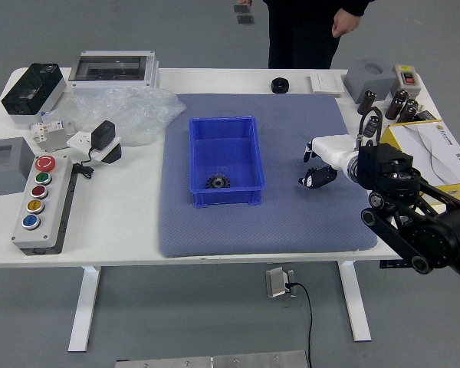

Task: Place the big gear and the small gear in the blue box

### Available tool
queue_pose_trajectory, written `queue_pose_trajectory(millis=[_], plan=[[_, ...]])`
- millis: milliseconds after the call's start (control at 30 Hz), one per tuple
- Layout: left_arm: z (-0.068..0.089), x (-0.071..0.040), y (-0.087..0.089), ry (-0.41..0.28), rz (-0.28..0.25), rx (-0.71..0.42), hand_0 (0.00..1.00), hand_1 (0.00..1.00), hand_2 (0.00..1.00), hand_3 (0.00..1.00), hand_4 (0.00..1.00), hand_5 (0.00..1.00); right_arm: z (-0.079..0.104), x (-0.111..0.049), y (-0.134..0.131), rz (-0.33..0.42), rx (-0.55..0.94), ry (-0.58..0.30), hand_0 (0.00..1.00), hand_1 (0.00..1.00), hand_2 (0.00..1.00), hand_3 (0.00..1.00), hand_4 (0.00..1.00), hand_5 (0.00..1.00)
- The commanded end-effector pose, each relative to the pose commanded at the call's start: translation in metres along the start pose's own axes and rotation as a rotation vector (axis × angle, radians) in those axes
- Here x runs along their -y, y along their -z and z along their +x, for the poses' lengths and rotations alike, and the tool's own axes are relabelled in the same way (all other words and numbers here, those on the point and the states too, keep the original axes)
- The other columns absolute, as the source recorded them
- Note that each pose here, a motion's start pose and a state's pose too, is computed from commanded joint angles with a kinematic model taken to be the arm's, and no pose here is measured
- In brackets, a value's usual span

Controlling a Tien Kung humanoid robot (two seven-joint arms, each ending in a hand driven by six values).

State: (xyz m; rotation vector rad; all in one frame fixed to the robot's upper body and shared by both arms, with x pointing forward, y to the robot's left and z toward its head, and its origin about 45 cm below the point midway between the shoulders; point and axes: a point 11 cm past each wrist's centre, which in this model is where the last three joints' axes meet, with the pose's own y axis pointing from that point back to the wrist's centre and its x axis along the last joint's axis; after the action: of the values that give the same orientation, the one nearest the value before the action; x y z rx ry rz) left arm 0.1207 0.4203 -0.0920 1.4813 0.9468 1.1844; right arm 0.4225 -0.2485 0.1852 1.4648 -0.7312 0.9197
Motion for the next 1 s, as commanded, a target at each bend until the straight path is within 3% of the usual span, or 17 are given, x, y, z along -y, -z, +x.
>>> queue_pose_trajectory(millis=[1000], plan=[[-0.005,0.000,-0.005,0.008,-0.006,0.012,0.824,0.786,0.780,0.757,0.662,0.381,-0.018,0.009,0.000,-0.021,0.011,0.016,0.665,0.613,0.689,0.660,0.657,0.331]])
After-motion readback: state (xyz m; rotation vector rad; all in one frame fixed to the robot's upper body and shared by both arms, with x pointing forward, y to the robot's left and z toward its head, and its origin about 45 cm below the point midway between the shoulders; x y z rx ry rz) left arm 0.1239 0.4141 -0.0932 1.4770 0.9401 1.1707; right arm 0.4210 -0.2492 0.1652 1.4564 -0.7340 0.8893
